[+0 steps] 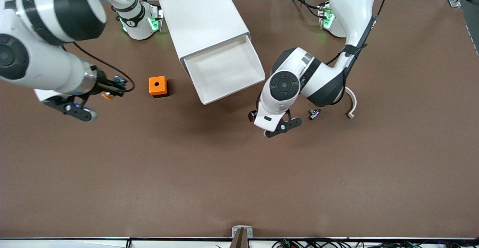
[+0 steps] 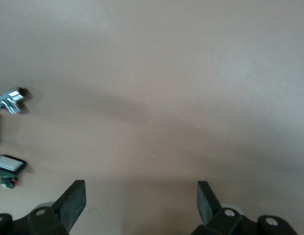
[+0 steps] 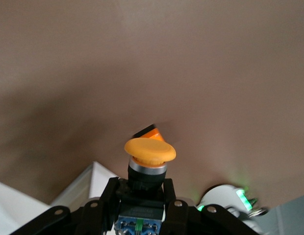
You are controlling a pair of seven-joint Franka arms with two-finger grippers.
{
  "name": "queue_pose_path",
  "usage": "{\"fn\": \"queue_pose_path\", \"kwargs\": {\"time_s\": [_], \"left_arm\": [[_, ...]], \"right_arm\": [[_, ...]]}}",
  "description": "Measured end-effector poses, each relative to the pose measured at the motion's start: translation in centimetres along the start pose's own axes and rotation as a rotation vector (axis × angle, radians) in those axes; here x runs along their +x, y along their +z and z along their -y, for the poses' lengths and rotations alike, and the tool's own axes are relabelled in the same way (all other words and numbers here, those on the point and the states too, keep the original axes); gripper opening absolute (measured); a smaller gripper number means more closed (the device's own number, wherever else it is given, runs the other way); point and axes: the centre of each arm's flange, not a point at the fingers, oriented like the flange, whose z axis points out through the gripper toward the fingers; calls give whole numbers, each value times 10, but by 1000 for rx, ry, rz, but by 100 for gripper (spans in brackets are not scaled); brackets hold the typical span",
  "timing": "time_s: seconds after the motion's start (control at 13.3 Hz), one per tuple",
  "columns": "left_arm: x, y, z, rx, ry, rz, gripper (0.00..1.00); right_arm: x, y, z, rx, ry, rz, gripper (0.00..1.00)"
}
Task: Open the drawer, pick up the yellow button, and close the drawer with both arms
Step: 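Push the drawer shut with the left gripper while the right gripper carries the button, then press the drawer fully closed with the left gripper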
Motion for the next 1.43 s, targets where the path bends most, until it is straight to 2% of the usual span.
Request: {"fn": "queue_pose_path", "kwargs": {"time_s": [0.15, 0.38, 0.6, 0.9, 1.13, 1.43], "left_arm": [[-19, 3, -16, -30, -17, -17, 100], [-48, 11, -35, -51, -40, -25, 100], [-73, 14, -47, -57, -29, -10, 100], [-91, 15, -54, -61, -15, 5, 100], [-116, 14, -62, -69, -24, 30, 100], [-148, 11, -71, -77, -30, 57, 100]], "right_arm": [[34, 17, -40, 5, -104, -10, 41], [85, 59, -98, 5, -219, -65, 41], [123, 103, -147, 7, -293, -141, 41], [155, 157, -193, -7, -352, -228, 41], [179, 199, -211, -12, -366, -248, 41], [199, 245, -211, -25, -379, -233, 41]]}}
